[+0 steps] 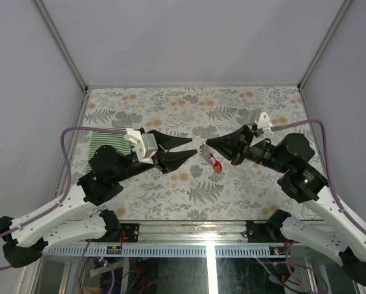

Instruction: Put the keys on the keyring

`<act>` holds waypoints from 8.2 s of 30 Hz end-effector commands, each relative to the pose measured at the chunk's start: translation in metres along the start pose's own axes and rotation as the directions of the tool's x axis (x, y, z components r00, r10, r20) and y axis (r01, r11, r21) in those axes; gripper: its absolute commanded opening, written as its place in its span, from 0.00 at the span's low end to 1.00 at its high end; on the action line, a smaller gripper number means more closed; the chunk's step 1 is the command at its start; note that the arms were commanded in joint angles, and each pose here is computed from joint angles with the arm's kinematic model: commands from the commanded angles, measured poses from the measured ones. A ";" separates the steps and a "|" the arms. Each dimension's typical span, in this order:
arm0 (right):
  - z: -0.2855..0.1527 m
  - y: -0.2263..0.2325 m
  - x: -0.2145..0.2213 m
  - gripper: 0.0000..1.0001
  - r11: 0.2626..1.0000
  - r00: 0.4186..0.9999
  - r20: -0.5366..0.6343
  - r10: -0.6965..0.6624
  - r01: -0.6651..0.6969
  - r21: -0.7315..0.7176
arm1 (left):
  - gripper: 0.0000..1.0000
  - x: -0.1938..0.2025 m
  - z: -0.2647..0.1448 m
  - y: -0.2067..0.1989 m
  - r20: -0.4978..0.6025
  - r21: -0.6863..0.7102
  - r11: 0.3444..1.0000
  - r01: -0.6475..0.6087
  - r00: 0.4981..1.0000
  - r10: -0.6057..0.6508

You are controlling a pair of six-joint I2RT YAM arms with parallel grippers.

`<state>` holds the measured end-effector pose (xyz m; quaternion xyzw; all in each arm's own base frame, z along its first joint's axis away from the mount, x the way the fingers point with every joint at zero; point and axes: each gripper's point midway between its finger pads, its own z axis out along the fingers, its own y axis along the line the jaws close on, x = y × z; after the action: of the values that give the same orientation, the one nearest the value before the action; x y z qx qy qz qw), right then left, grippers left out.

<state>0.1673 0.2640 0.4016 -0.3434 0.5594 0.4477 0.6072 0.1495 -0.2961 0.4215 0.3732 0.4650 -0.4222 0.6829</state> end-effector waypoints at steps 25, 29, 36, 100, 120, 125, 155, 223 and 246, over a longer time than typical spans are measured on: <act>-0.019 0.057 -0.047 0.00 0.915 0.948 0.196 -0.251 0.298 -0.273 | 0.29 -0.021 0.012 -0.041 0.089 0.240 0.969 0.063 0.992 -0.086; -0.019 0.058 -0.048 0.00 0.913 0.947 0.198 -0.251 0.300 -0.277 | 0.27 -0.022 0.012 -0.043 0.091 0.249 0.966 0.062 0.992 -0.087; -0.020 0.062 -0.050 0.00 0.907 0.947 0.204 -0.249 0.302 -0.294 | 0.19 -0.016 0.014 -0.043 0.069 0.249 0.966 0.067 0.994 -0.086; -0.040 0.063 -0.033 0.31 0.737 0.787 0.250 -0.565 0.617 -0.277 | 0.00 -0.017 0.004 -0.036 0.037 0.279 0.689 -0.669 0.724 0.689; -0.034 0.053 -0.030 0.29 0.655 0.698 0.258 -0.668 0.716 -0.241 | 0.00 -0.018 0.013 -0.031 0.021 0.220 0.589 -0.778 0.607 0.794; -0.030 0.050 -0.036 0.29 0.653 0.694 0.256 -0.673 0.720 -0.234 | 0.00 -0.017 0.016 -0.025 -0.025 0.200 0.640 -0.741 0.650 0.760; -0.016 0.041 -0.027 0.27 0.649 0.703 0.196 -0.684 0.709 -0.277 | 0.00 -0.004 0.019 -0.027 -0.116 0.261 0.707 -0.657 0.706 0.699; -0.034 0.107 -0.080 0.00 0.723 0.788 0.551 -0.275 0.547 -0.421 | 0.24 -0.073 0.001 -0.083 0.305 0.246 0.883 -0.399 0.897 0.320; -0.037 0.108 -0.073 0.03 0.711 0.801 0.516 -0.305 0.551 -0.436 | 0.00 -0.070 0.001 -0.080 0.259 0.249 0.887 -0.389 0.909 0.326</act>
<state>0.0646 0.2671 0.4600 -0.5266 0.1897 0.5142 0.6499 0.0634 -0.3189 0.4579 0.5179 0.2533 -0.3903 0.7179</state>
